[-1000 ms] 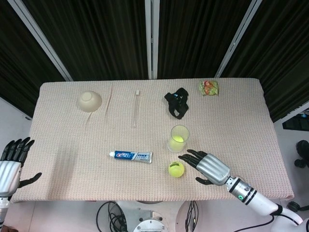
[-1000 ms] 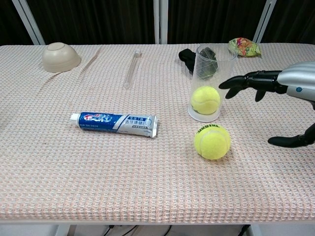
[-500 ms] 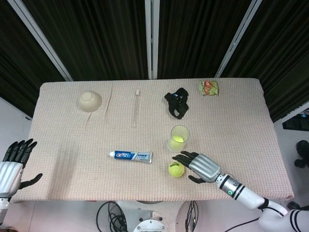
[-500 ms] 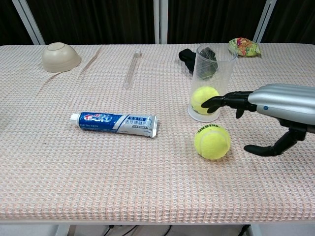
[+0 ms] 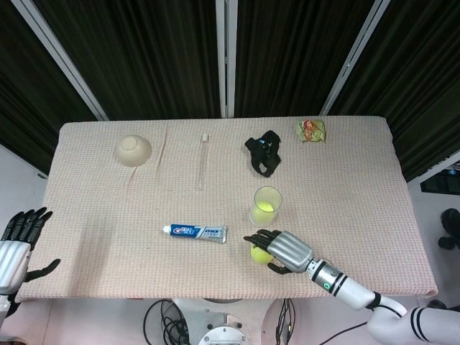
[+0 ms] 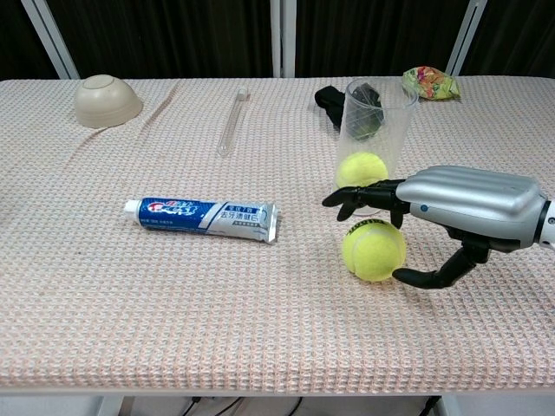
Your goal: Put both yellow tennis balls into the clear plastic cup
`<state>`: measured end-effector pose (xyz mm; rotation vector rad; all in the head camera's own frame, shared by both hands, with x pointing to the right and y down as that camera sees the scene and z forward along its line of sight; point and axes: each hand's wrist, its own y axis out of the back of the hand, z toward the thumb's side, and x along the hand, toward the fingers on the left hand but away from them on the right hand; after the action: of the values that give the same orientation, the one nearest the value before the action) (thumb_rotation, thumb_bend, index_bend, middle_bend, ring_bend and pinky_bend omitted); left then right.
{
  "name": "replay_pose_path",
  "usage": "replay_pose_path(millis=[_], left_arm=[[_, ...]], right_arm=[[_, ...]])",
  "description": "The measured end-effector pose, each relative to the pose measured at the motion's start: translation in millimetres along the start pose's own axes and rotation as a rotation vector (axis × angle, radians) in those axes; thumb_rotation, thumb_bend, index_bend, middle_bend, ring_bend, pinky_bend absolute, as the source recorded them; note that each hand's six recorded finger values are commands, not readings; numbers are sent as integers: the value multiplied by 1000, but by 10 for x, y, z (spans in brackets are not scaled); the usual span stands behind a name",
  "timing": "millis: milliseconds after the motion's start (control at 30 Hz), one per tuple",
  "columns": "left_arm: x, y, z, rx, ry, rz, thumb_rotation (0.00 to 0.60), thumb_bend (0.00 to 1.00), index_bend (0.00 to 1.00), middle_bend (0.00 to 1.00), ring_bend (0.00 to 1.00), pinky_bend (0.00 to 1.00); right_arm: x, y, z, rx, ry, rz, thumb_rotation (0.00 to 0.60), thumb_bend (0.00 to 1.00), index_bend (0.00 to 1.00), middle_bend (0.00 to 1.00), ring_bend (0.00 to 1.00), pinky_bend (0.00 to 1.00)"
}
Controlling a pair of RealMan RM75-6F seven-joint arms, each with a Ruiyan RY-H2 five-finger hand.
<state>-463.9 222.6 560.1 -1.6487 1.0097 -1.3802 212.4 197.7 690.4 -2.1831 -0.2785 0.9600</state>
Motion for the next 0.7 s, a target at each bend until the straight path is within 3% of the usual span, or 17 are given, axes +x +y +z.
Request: replay_pose_path(millis=[200, 400, 700], left_arm=[[4, -12, -12, 1, 7, -16, 600, 170, 15, 0, 0, 0], [-1, 2, -9, -10, 10, -8, 600, 178, 15, 0, 0, 0], [-3, 14, -10, -9, 8, -1, 600, 178, 15, 0, 0, 0]], right_arm=[[-28, -64, -21, 17, -17, 9, 600, 378, 272, 287, 274, 498], [-36, 3, -3, 22, -19, -56, 600, 420, 510, 452, 427, 630], [70, 293, 52, 23, 4, -159, 600, 420, 534, 466, 439, 634]])
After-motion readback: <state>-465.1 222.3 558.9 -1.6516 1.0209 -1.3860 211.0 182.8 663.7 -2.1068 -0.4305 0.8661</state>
